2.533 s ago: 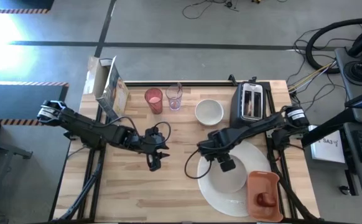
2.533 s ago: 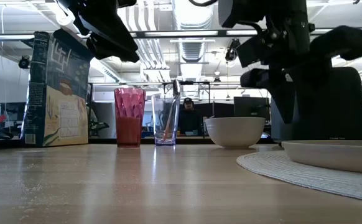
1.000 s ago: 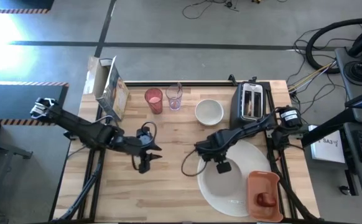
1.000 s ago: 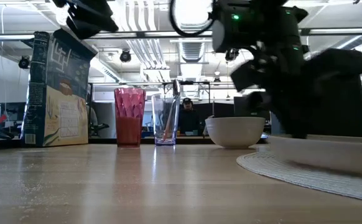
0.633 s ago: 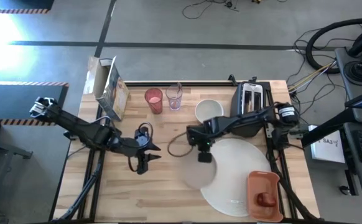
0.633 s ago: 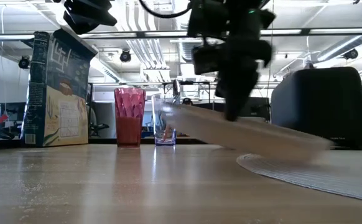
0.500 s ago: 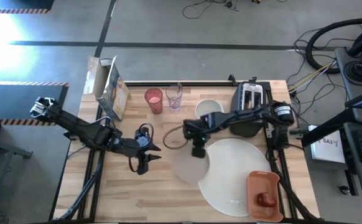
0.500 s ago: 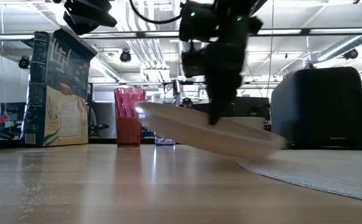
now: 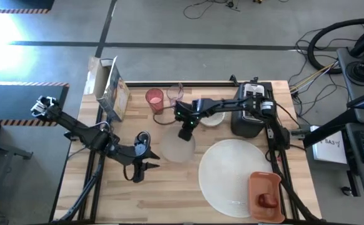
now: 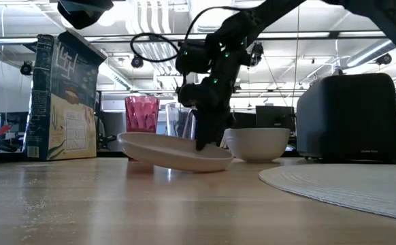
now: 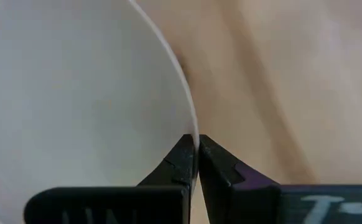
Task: Arrange a breakfast setting
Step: Remove the peach plate from the white placemat and place it on top, then move the white table mat to the center of the table
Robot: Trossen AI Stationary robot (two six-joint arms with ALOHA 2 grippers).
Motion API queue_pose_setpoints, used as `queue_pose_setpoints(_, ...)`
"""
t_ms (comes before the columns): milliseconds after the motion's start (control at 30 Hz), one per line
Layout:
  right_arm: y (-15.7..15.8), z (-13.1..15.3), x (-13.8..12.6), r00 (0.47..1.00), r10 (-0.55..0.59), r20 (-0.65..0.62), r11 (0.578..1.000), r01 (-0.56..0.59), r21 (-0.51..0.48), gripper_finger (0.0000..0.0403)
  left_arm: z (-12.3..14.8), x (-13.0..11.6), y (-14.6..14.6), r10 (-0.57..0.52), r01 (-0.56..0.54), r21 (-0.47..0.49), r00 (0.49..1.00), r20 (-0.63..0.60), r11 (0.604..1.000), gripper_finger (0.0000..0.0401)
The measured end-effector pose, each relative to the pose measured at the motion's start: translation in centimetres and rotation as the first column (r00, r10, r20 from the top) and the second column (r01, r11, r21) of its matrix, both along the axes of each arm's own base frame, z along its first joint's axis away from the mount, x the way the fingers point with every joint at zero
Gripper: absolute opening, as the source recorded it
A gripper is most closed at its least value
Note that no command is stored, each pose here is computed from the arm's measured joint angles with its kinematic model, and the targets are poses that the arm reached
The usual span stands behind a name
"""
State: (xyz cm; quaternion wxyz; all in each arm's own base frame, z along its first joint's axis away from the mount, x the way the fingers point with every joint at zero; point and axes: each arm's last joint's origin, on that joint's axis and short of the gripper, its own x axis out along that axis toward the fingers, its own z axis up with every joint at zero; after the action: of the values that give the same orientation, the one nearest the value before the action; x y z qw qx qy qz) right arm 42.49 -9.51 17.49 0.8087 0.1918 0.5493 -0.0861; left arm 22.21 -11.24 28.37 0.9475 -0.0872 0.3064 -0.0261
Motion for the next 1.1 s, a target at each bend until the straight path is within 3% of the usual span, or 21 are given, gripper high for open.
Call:
queue_pose_setpoints(200,-2.7,0.3,0.3,0.998,-0.051,0.025,0.999,0.051,-0.011,0.0009,0.0,-0.1,-0.3,-0.008,0.008,-0.005,1.000,0.001,1.000,0.0128)
queue_pose_setpoints(367,-4.0,0.7,0.0,0.999,-0.026,0.040,0.999,0.027,-0.042,0.0011,0.0,-0.2,-0.3,-0.009,0.009,-0.004,1.000,0.000,1.000,0.0128)
queue_pose_setpoints(733,-4.1,2.0,-0.6,1.000,-0.021,0.021,0.992,0.023,-0.126,0.0078,0.0,-0.2,-0.3,-0.010,0.010,-0.002,1.000,0.000,1.000,0.0128)
queue_pose_setpoints(933,-2.6,5.3,-3.6,0.989,-0.090,-0.116,0.995,0.084,-0.058,0.0091,0.0,-0.2,-0.3,-0.009,0.009,-0.004,1.000,0.000,1.000,0.0128)
queue_pose_setpoints(1100,1.9,8.1,-5.6,0.982,-0.053,-0.184,0.998,0.049,-0.026,0.0072,0.0,-0.2,-0.2,-0.004,0.004,-0.001,1.000,0.001,1.000,0.0128)
